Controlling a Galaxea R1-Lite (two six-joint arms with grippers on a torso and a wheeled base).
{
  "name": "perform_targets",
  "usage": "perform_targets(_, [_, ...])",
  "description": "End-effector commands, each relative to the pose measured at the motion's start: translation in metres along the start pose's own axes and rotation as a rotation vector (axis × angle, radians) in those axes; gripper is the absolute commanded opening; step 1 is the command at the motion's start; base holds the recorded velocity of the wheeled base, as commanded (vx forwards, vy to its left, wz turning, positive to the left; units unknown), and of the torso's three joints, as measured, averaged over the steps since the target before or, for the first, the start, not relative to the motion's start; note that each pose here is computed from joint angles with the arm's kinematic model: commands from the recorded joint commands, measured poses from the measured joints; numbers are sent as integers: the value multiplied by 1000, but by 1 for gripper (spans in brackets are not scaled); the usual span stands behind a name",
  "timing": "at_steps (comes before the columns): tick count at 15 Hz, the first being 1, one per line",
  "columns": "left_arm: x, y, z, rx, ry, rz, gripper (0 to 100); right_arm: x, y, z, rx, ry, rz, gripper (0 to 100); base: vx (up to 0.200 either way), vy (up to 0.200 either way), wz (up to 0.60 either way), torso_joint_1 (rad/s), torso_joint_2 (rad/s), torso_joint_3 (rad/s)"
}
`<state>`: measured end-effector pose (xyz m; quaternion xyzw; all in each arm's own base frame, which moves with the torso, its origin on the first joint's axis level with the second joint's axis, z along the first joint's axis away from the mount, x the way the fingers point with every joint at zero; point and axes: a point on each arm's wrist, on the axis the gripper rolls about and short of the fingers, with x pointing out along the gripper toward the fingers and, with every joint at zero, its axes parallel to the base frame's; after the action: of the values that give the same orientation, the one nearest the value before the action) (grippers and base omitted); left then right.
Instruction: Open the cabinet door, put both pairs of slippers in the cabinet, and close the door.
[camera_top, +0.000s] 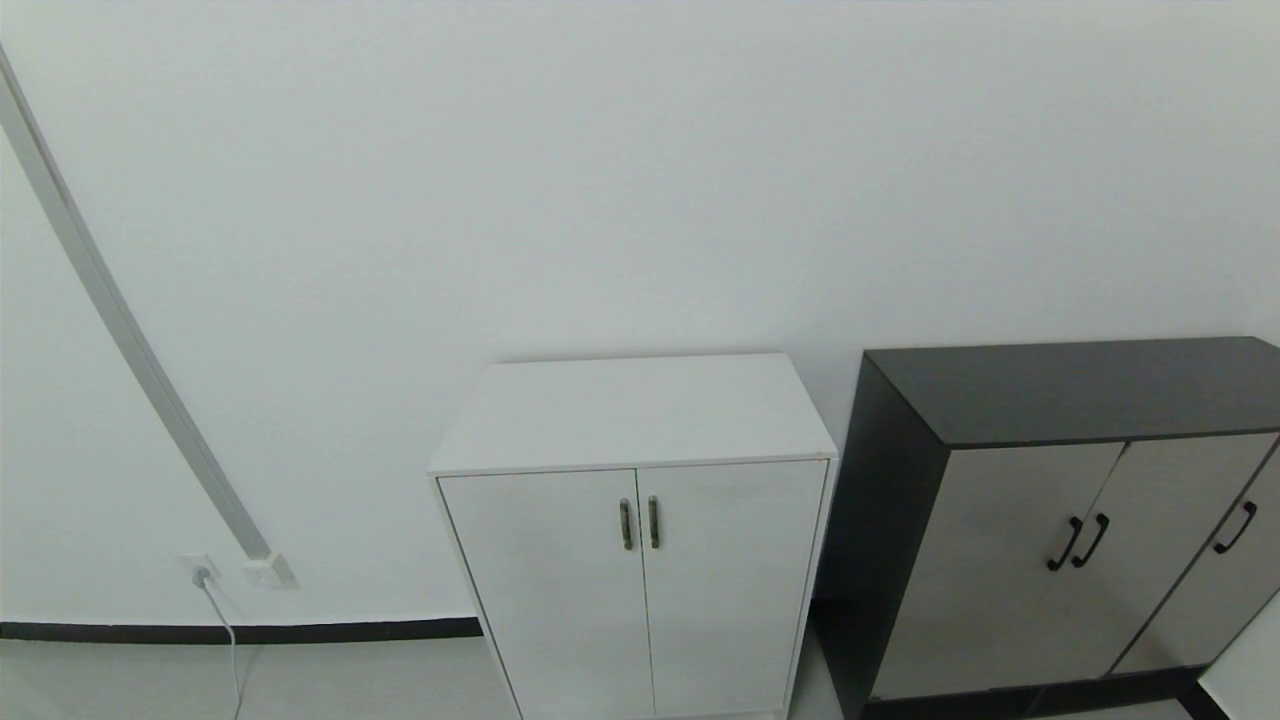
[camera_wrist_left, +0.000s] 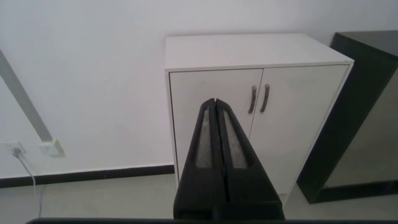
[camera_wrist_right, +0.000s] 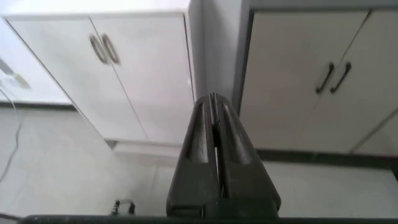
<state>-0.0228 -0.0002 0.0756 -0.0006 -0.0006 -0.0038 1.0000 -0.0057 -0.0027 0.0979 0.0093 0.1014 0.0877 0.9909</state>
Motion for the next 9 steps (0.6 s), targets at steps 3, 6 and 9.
perform_targets(3, [0, 0, 0, 0, 0, 0, 0, -3, 1, 7, 3, -31, 32, 0, 0, 0, 0, 0, 0, 0])
perform_targets(6, [0, 0, 0, 0, 0, 0, 0, 1, 1, 2, 1, 13, 53, 0, 0, 0, 0, 0, 0, 0])
perform_targets(9, [0, 0, 0, 0, 0, 0, 0, 4, 1, -10, 5, 55, 60, 0, 0, 0, 0, 0, 0, 0])
